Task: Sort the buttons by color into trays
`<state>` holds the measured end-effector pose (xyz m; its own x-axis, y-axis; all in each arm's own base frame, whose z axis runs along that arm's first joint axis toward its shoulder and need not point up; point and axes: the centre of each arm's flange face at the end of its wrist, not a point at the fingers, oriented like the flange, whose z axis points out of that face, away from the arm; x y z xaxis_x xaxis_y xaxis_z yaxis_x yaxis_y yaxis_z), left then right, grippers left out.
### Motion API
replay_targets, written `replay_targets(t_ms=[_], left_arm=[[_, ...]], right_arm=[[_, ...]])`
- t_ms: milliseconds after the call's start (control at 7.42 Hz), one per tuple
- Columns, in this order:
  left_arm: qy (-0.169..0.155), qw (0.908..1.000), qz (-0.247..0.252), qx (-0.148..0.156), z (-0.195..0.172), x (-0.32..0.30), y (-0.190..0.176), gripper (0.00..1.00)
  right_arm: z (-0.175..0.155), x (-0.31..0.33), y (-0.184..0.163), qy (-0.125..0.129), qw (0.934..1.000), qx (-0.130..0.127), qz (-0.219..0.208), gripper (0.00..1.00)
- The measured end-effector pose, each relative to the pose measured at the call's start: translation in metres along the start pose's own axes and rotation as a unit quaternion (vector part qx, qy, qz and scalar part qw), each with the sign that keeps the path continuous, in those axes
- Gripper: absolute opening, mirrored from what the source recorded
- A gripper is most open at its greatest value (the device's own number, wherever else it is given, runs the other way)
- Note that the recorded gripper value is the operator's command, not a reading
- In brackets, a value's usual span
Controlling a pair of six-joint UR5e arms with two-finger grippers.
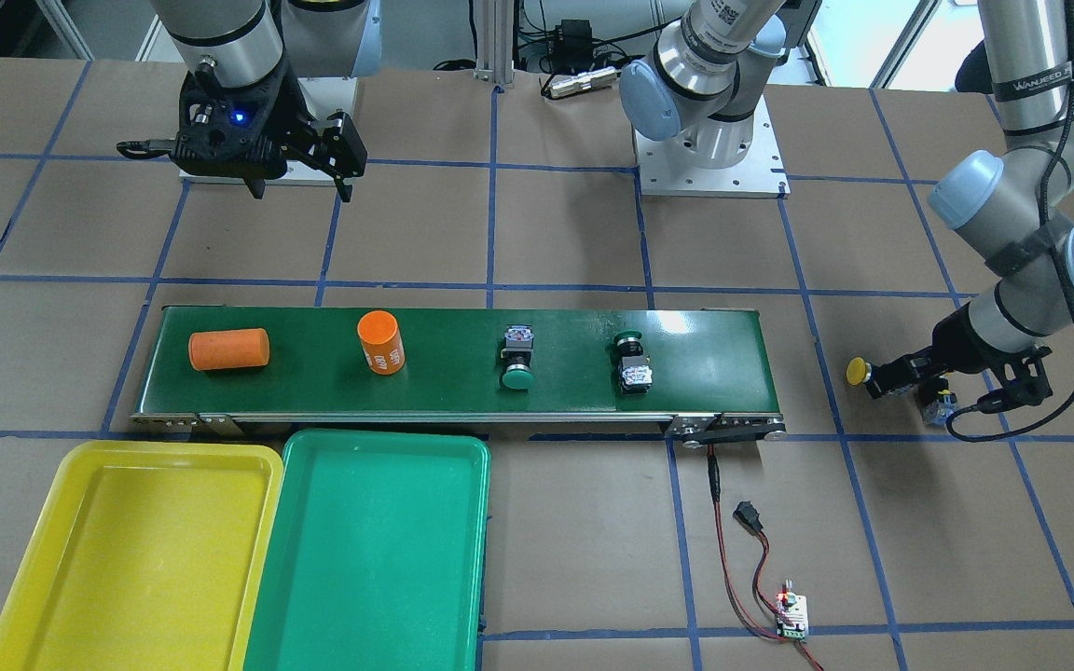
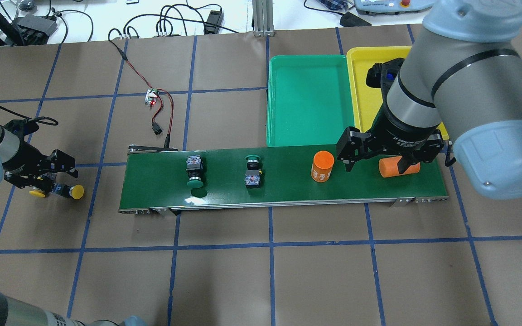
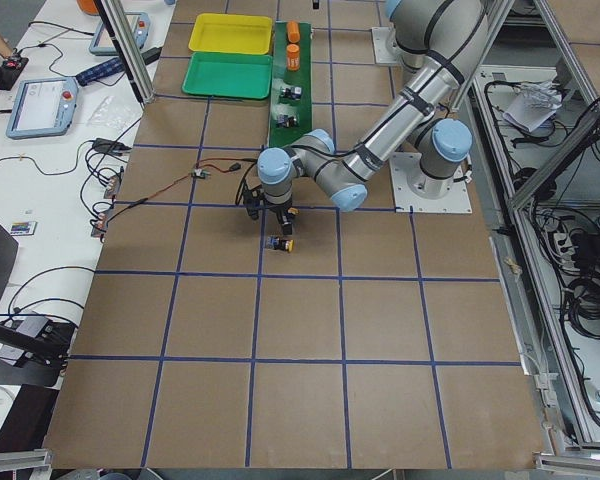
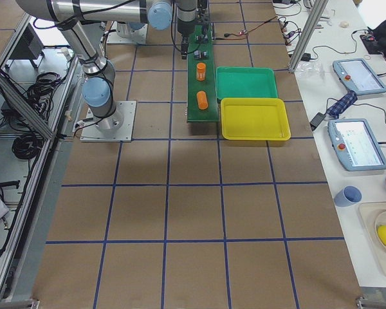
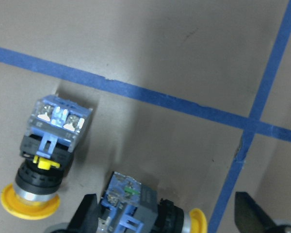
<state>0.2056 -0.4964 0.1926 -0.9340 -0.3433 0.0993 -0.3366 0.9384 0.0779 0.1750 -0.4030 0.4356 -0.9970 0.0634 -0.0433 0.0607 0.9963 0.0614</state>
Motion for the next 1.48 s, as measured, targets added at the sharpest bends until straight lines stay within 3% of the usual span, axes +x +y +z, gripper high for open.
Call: replay_targets(t_ms=[270,539,674,809,1079,1483], left_arm=[[0.001,0.9949,-0.101,-0.003,0.001,-0.009,0.005,1.00],[-0.001,0.9833,-0.182,-0.002,0.004,-0.011,0.004,1.00],[0.001,0.9751,-0.222,-0.006,0.008,-0.012,0.003,0.95],[0.004,0.9681,-0.250,-0.010,0.013,-0.012,0.002,0.76],[0.018,0.9638,-0.266,-0.015,0.019,-0.010,0.001,0.00],[0.034,0.9651,-0.260,-0.008,0.007,-0.004,-0.001,0.00]], right_arm=[[0.003,-0.002,0.000,0.000,1.0000,-0.004,-0.001,1.00],[0.007,-0.010,0.001,0.002,0.9999,-0.006,-0.010,1.00],[0.011,-0.018,-0.002,0.002,0.9998,-0.002,-0.020,1.00],[0.016,-0.026,-0.006,0.001,0.9996,0.006,-0.028,1.00],[0.029,-0.046,-0.016,-0.001,0.9996,0.019,-0.022,1.00],[0.053,-0.082,-0.027,-0.007,0.9992,0.038,-0.010,1.00]])
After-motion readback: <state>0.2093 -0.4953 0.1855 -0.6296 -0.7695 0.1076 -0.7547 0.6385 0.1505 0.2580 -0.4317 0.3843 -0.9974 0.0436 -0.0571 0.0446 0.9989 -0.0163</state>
